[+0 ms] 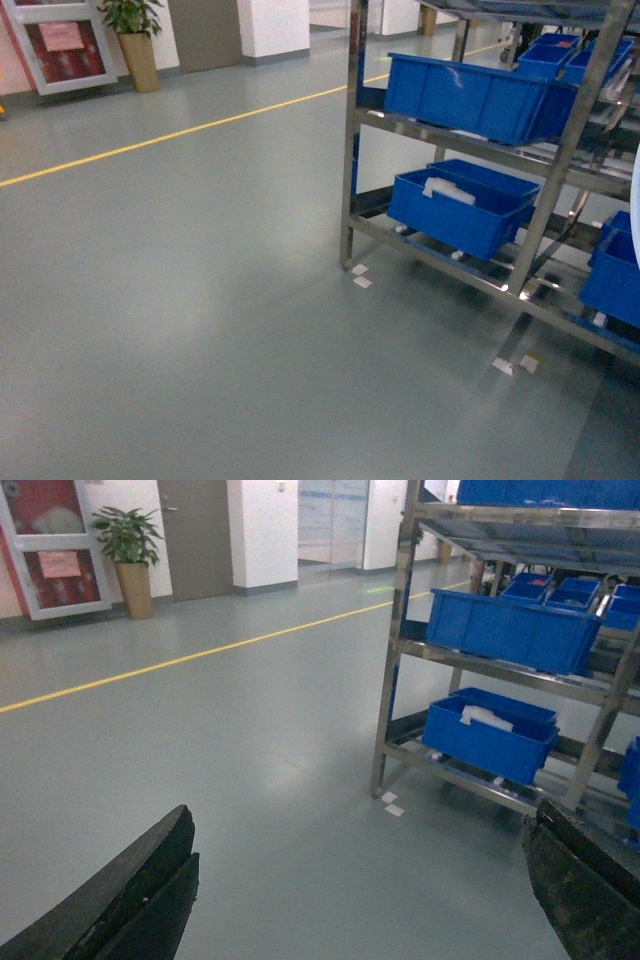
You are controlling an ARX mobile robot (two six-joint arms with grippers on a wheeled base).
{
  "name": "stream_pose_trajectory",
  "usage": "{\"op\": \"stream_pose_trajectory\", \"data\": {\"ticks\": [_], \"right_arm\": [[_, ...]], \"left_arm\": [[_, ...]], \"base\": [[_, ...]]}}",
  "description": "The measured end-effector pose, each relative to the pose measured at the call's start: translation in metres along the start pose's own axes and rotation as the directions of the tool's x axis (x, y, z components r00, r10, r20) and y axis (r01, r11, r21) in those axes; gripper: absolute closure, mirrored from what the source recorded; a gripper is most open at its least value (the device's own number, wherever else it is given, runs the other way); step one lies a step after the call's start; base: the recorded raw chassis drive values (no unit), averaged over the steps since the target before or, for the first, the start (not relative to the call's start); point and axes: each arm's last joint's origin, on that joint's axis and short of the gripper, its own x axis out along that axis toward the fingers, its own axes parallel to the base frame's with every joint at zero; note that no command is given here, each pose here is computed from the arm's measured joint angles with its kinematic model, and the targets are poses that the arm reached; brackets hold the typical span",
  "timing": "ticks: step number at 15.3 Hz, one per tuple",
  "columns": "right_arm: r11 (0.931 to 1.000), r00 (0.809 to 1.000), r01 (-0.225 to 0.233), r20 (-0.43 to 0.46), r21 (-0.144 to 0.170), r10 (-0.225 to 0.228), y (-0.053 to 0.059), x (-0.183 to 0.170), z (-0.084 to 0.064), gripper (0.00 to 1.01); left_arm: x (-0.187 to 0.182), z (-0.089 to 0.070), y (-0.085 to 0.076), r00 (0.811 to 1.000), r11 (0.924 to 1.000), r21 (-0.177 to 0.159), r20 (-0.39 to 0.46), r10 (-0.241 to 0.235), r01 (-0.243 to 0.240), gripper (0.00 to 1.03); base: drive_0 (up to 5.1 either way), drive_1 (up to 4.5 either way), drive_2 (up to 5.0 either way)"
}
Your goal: Place blue tray on left shelf second layer neatly
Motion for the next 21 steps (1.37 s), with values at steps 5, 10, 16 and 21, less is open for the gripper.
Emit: {"op": "stream_pose_trajectory", "data": {"ticks": [5,10,16,21], "right_arm": [[1.0,1.0,0.0,0.0,0.0,0.0,0.0,0.0,0.0,0.99],[1.0,1.0,0.0,0.0,0.0,0.0,0.0,0.0,0.0001,0.99],[1.0,1.0,0.0,0.0,0.0,0.0,0.0,0.0,0.0,0.99],[1.0,1.0,0.0,0.0,0.0,0.0,0.0,0.0,0.0,0.99]], "left_arm": [[0.0,0.0,0.0,1.0,1.0,0.0,0.0,0.0,0.0,0.05],[0.0,0.0,0.0,1.0,1.0,0.0,0.0,0.0,0.0,0.05],[0.0,0.0,0.0,1.0,1.0,0.0,0.0,0.0,0.0,0.05],[0.0,0.0,0.0,1.0,1.0,0.0,0.0,0.0,0.0,0.05]], "base": [[-1.6,-1.57,-1.6],[-1.6,-1.62,-1.6],[-1.6,-1.6,-1.6],[-1.6,-1.58,-1.6]]}}
